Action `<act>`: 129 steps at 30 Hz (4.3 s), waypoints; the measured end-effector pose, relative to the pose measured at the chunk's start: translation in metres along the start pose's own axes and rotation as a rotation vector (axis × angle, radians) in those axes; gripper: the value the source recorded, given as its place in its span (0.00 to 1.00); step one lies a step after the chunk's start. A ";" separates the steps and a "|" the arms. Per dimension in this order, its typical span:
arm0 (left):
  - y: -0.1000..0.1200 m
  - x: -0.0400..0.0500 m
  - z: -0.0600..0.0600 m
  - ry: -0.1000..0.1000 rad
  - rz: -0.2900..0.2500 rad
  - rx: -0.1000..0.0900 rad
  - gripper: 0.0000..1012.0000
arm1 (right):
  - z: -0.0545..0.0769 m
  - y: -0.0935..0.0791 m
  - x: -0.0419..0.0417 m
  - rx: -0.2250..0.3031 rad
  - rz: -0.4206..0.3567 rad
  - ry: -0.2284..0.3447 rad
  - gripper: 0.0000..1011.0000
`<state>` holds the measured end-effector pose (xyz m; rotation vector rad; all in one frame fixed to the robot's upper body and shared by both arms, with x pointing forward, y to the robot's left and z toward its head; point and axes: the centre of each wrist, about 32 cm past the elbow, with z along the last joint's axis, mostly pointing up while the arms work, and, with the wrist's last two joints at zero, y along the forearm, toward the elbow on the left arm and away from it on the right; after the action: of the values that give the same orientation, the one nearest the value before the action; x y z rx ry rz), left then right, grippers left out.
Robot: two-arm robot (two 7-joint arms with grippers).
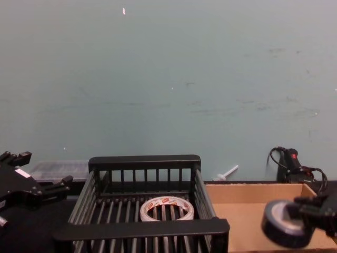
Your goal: Pick up the white tape and place it into the black box , Pick up the silver tape and place it into the brown box.
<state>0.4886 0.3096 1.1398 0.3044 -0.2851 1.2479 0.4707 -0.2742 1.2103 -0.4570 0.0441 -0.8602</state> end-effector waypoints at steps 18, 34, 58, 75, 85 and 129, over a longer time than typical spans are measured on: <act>0.000 0.0000 0.000 0.000 0.000 0.000 0.99 | 0.022 0.045 0.0370 0.017 -0.111 0.091 0.16; 0.000 0.0000 0.000 0.000 0.000 0.000 0.99 | 0.019 0.105 0.0529 -0.024 -0.128 0.147 0.16; 0.000 0.0000 0.000 0.000 0.000 0.000 0.99 | 0.015 0.117 0.0530 -0.051 -0.128 0.149 0.31; 0.000 0.0000 0.000 0.000 0.000 0.000 0.99 | 0.015 0.117 0.0533 -0.050 -0.128 0.150 0.81; 0.000 0.0000 0.000 0.000 0.000 0.000 0.99 | 0.016 0.117 0.0532 -0.050 -0.128 0.151 0.99; 0.000 0.0000 0.000 0.000 0.000 0.000 0.99 | -0.045 0.063 0.0109 0.287 -0.377 -0.020 0.99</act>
<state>0.4886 0.3097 1.1398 0.3044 -0.2850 1.2479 0.5132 -0.2637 1.1459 -0.2048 -0.1882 -1.2117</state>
